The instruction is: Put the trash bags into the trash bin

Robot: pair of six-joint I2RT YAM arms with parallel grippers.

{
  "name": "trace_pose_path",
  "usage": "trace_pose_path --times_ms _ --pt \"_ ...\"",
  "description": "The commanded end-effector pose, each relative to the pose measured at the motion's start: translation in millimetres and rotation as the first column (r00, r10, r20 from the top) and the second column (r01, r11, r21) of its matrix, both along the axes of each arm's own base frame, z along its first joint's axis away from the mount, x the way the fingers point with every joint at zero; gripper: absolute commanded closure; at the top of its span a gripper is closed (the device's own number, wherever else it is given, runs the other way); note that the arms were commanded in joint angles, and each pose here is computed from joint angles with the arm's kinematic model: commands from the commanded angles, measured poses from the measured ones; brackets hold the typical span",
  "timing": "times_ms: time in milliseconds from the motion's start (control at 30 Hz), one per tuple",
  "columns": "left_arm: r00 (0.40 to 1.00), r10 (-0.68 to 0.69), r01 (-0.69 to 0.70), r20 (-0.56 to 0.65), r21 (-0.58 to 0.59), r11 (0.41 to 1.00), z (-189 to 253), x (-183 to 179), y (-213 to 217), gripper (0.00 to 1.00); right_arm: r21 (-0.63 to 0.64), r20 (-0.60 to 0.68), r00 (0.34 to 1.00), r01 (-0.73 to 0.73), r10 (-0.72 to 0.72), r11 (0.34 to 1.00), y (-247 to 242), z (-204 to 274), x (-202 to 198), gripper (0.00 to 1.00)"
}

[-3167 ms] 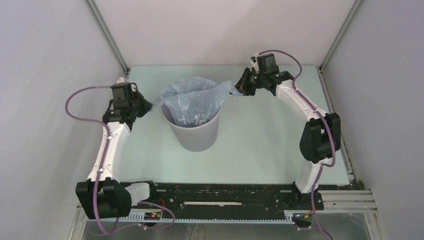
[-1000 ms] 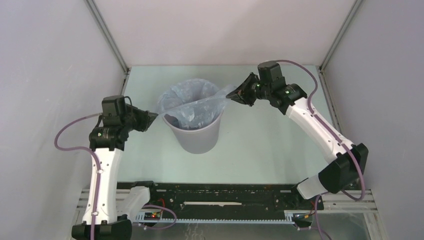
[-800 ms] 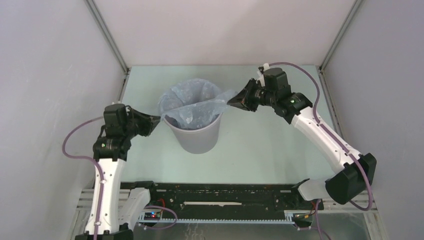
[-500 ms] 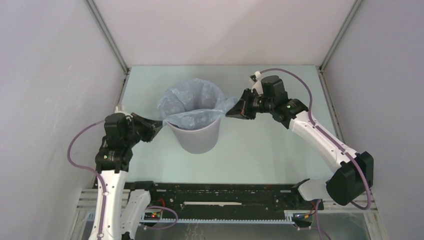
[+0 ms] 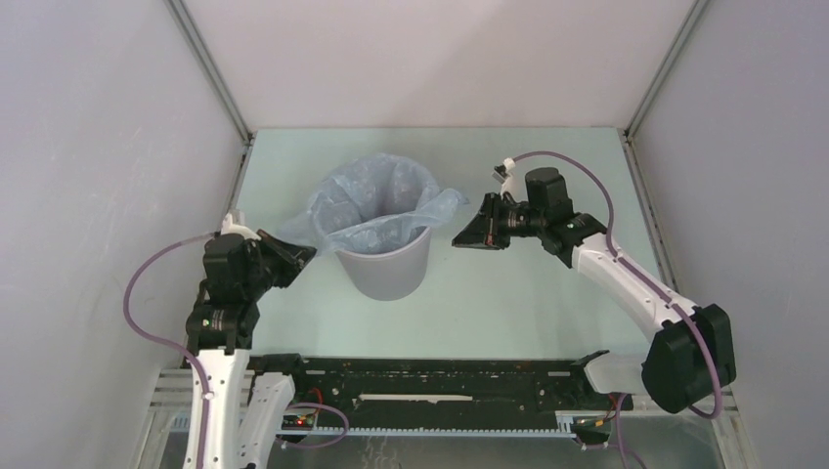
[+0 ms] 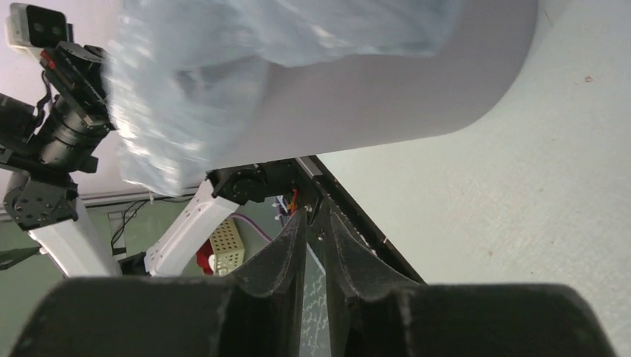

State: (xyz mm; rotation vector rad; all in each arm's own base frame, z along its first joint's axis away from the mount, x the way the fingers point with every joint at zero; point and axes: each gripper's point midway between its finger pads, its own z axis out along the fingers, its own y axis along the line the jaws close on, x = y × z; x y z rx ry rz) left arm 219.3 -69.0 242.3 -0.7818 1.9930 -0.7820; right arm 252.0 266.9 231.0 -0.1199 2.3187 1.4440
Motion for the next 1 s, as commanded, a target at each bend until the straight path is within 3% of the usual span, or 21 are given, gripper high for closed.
trace_pose_path --times_ms 0,33,167,300,367,500,567,633,733,967 --pt "1.000 0.004 0.000 -0.027 0.163 0.987 -12 -7 17 0.97 -0.017 0.035 0.999 -0.033 0.033 0.999 -5 -7 3 0.75" --pt "0.999 0.001 0.005 -0.034 0.175 0.985 -13 -8 18 0.94 -0.022 0.002 1.000 -0.026 0.026 0.999 -7 -11 2 0.73" --pt "0.997 -0.071 0.072 -0.012 0.131 0.989 -1 -9 4 0.77 0.051 -0.171 0.984 0.062 -0.053 0.997 -13 13 -6 0.45" --pt "0.995 -0.095 0.095 0.002 0.042 0.995 4 -2 -8 0.74 0.116 -0.201 0.959 0.224 -0.198 0.968 -15 68 -2 0.10" --pt "0.997 -0.081 0.081 0.009 0.041 0.996 6 -1 -6 0.72 0.096 -0.266 0.911 0.351 -0.316 0.931 -23 77 6 0.01" --pt "0.998 -0.057 0.058 -0.021 0.059 0.997 9 -5 -1 0.55 0.059 -0.402 0.809 0.491 -0.429 0.869 -22 78 27 0.00" --pt "0.997 -0.053 0.057 -0.052 0.066 0.996 6 -7 0 0.45 -0.046 -0.444 0.743 0.539 -0.501 0.841 -18 76 37 0.00" --pt "0.997 -0.046 0.052 -0.064 0.081 0.995 3 -5 3 0.41 -0.219 -0.458 0.677 0.543 -0.577 0.811 -14 63 44 0.00" --pt "0.996 -0.040 0.047 -0.075 0.092 0.995 -2 -3 5 0.39 -0.348 -0.410 0.673 0.509 -0.616 0.787 -9 61 52 0.00" --pt "0.993 -0.023 0.033 -0.114 0.089 0.995 -20 0 7 0.40 -0.444 -0.326 0.672 0.512 -0.665 0.735 -14 48 46 0.08"
